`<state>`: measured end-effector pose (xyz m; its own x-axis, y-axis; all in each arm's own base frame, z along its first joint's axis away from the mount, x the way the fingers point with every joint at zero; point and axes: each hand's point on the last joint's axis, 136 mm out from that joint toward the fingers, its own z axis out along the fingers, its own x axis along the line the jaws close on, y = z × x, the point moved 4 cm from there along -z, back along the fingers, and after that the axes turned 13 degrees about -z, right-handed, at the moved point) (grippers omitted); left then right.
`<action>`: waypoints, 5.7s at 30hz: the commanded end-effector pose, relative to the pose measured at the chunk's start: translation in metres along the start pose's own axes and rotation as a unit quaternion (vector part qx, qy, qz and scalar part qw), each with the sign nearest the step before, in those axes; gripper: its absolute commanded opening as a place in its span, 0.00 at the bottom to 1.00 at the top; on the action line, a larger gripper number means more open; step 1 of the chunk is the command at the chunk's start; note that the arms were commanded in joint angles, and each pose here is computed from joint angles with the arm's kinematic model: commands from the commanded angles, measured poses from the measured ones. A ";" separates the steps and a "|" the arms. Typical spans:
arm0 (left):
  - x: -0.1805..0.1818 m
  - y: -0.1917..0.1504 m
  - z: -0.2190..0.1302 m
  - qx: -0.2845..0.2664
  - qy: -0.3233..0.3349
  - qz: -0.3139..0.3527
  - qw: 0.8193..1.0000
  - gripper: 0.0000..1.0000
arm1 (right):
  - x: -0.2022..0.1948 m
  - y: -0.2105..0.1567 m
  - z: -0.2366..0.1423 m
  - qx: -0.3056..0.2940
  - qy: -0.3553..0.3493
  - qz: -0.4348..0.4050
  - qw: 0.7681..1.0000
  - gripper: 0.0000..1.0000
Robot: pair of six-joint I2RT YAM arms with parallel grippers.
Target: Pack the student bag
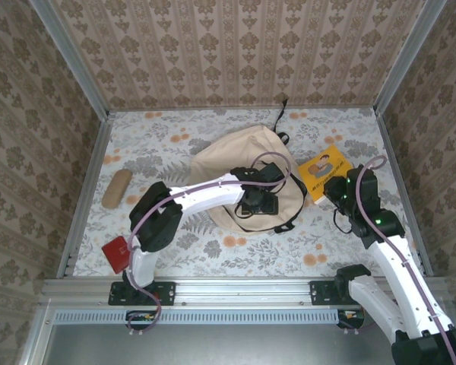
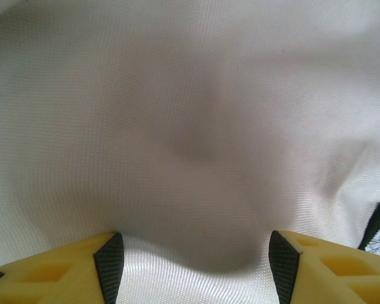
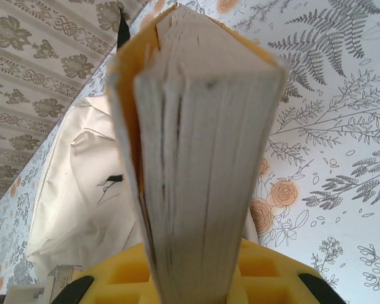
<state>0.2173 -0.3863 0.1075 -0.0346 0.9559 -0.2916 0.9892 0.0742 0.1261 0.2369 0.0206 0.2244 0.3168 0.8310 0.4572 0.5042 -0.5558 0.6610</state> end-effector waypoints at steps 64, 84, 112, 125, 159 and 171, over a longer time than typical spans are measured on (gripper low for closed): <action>-0.037 0.116 -0.205 -0.198 -0.338 0.032 0.919 0.00 | 0.075 -0.022 0.015 0.108 0.287 0.089 0.947 0.05; -0.033 0.116 -0.204 -0.197 -0.331 0.025 0.922 0.00 | 0.116 -0.053 0.060 0.128 0.281 0.081 0.948 0.05; -0.014 0.124 -0.191 -0.177 -0.323 -0.028 0.929 0.00 | 0.183 -0.084 0.201 0.190 0.283 0.084 0.936 0.37; -0.012 0.126 -0.172 -0.151 -0.315 -0.041 0.936 0.00 | 0.093 -0.103 0.127 0.192 0.176 0.021 0.965 0.88; 0.141 0.088 -0.084 -0.103 -0.225 -0.217 0.944 0.68 | 0.091 -0.084 0.043 0.200 0.183 -0.065 0.960 0.75; 0.130 0.096 -0.041 -0.048 -0.224 -0.247 0.941 0.51 | 0.075 -0.101 0.067 0.225 0.115 -0.057 0.966 0.73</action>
<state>0.2938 -0.2349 0.1165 -0.3936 0.6153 -0.6830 0.8545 0.5188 -0.0251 0.2574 0.1392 0.1472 0.0725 0.8320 0.5499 0.8552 -0.3356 0.3950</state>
